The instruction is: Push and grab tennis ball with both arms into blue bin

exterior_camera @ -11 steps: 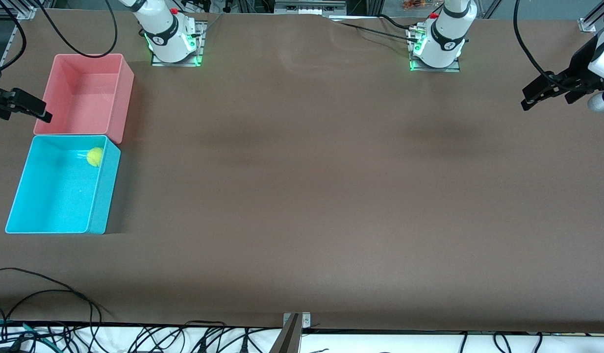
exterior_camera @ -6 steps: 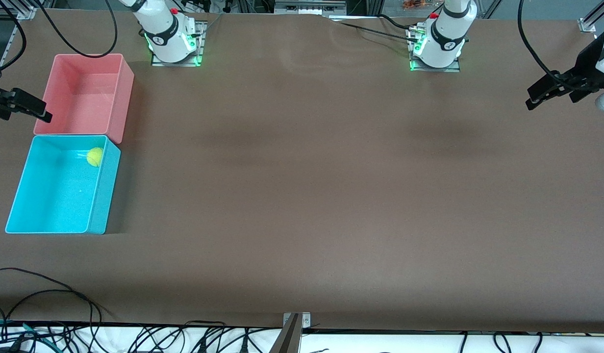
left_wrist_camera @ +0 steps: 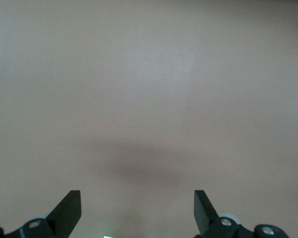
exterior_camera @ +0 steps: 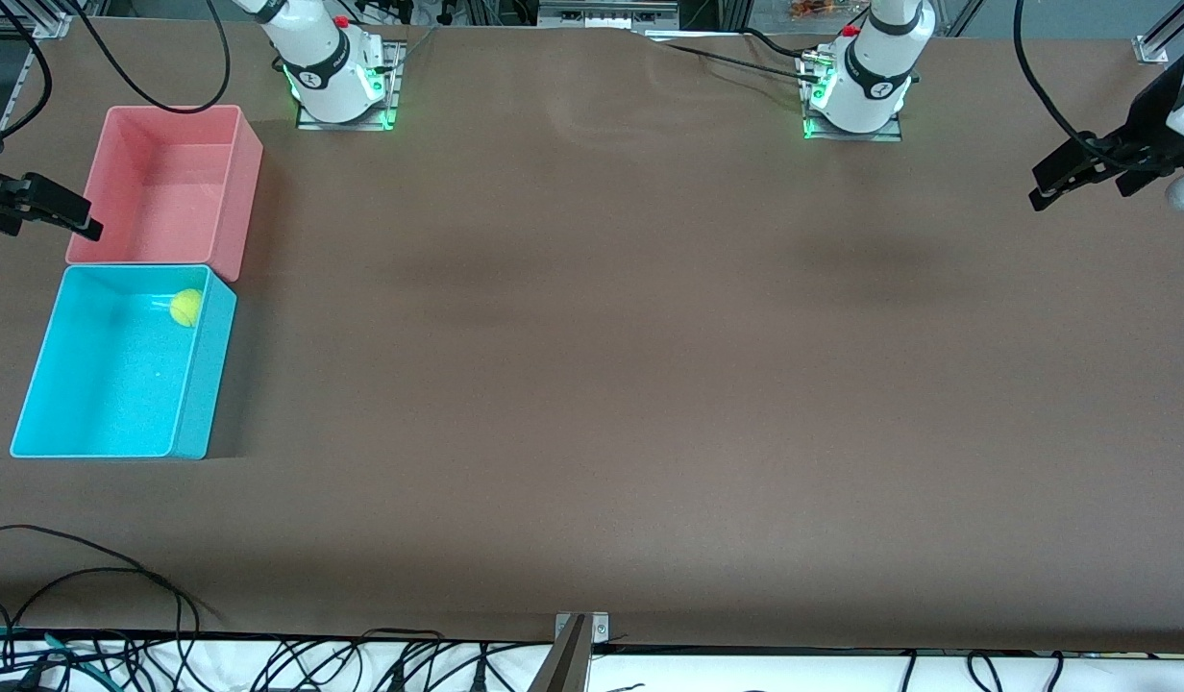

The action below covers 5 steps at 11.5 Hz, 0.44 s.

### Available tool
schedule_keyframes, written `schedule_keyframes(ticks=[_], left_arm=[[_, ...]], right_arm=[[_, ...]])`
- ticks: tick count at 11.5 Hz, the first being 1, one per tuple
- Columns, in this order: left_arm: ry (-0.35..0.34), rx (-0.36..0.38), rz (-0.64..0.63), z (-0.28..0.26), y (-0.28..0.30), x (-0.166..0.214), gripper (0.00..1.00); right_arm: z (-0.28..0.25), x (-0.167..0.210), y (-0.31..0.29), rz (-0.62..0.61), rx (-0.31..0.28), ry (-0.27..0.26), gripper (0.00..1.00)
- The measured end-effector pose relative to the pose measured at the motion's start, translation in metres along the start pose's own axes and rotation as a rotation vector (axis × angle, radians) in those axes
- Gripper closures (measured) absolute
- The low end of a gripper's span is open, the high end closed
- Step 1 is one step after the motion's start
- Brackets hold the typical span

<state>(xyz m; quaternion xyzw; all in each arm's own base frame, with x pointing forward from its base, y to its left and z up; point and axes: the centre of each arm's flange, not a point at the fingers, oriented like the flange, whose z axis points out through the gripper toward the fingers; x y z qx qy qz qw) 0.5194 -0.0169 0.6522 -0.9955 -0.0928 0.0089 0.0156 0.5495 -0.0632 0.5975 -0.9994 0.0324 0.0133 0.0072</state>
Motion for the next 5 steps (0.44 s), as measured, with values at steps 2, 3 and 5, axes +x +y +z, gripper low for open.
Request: schedule_keyframes(ticks=[2, 3, 5], left_arm=[[0.013, -0.003, 0.000, -0.0065, -0.0001, -0.0003, 0.00], [0.014, -0.003, 0.000, -0.0072, 0.0001, -0.0004, 0.00], [0.014, -0.003, 0.000, -0.0072, 0.0000, -0.0004, 0.00]], right_arm=[[0.0001, 0.0001, 0.0000, 0.000, 0.000, 0.000, 0.00], [0.0001, 0.0001, 0.0000, 0.000, 0.000, 0.000, 0.00], [0.0001, 0.0001, -0.0001, 0.000, 0.000, 0.000, 0.00]])
